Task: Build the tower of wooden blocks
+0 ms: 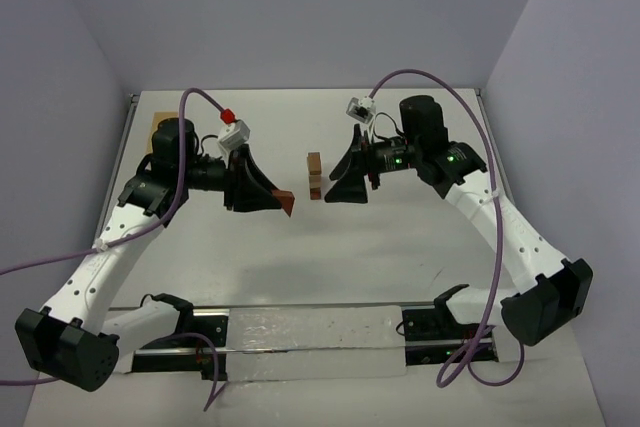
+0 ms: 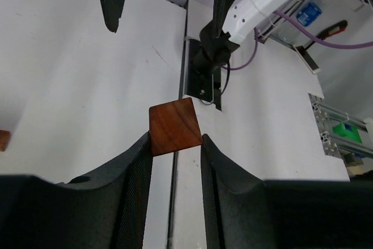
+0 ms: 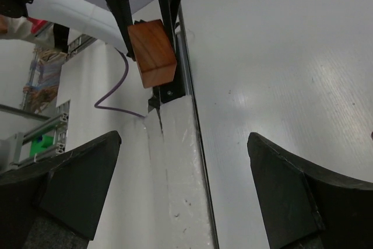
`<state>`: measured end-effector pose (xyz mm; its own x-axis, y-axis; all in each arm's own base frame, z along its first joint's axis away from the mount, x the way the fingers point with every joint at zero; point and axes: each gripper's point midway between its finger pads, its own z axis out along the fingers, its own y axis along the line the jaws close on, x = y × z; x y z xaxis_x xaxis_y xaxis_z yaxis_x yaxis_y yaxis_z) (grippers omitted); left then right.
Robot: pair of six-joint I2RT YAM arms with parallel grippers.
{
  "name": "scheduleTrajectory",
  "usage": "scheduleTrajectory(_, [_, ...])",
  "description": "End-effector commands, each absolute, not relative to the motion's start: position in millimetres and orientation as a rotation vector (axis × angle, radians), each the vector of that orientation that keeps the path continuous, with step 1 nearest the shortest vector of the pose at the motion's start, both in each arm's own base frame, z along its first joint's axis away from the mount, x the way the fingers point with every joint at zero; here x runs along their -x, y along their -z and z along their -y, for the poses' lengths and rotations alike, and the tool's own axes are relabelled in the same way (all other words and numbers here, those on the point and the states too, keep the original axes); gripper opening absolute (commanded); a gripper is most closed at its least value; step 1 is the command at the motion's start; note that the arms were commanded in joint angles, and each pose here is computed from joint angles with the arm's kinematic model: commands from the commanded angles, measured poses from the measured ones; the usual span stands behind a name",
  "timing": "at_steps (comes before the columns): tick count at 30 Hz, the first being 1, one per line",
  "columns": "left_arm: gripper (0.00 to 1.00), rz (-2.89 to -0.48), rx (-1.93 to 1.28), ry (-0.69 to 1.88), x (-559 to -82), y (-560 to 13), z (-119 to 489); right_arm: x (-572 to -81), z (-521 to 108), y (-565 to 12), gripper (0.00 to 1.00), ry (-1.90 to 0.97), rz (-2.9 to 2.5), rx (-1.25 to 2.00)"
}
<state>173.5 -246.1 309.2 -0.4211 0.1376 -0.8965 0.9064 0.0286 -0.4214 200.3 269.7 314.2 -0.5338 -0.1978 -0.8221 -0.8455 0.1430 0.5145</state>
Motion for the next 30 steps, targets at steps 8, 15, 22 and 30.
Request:
scheduleTrajectory(8, [0.00,-1.500,-1.155,1.538,-160,-325,248,-211,-311,-341,0.93,-1.436,-1.809,0.991])
scheduleTrajectory(15, [0.00,-1.495,-1.152,1.533,-160,-325,248,-206,-328,-339,0.92,-1.481,-1.823,1.025])
scheduleTrajectory(22, [0.00,-1.496,-1.146,1.538,-161,-325,249,-185,-330,-354,0.90,-1.579,-1.717,1.113])
scheduleTrajectory(30, [0.00,-1.475,-1.128,1.594,-159,-333,250,-177,-328,-356,0.91,-1.575,-1.646,1.140])
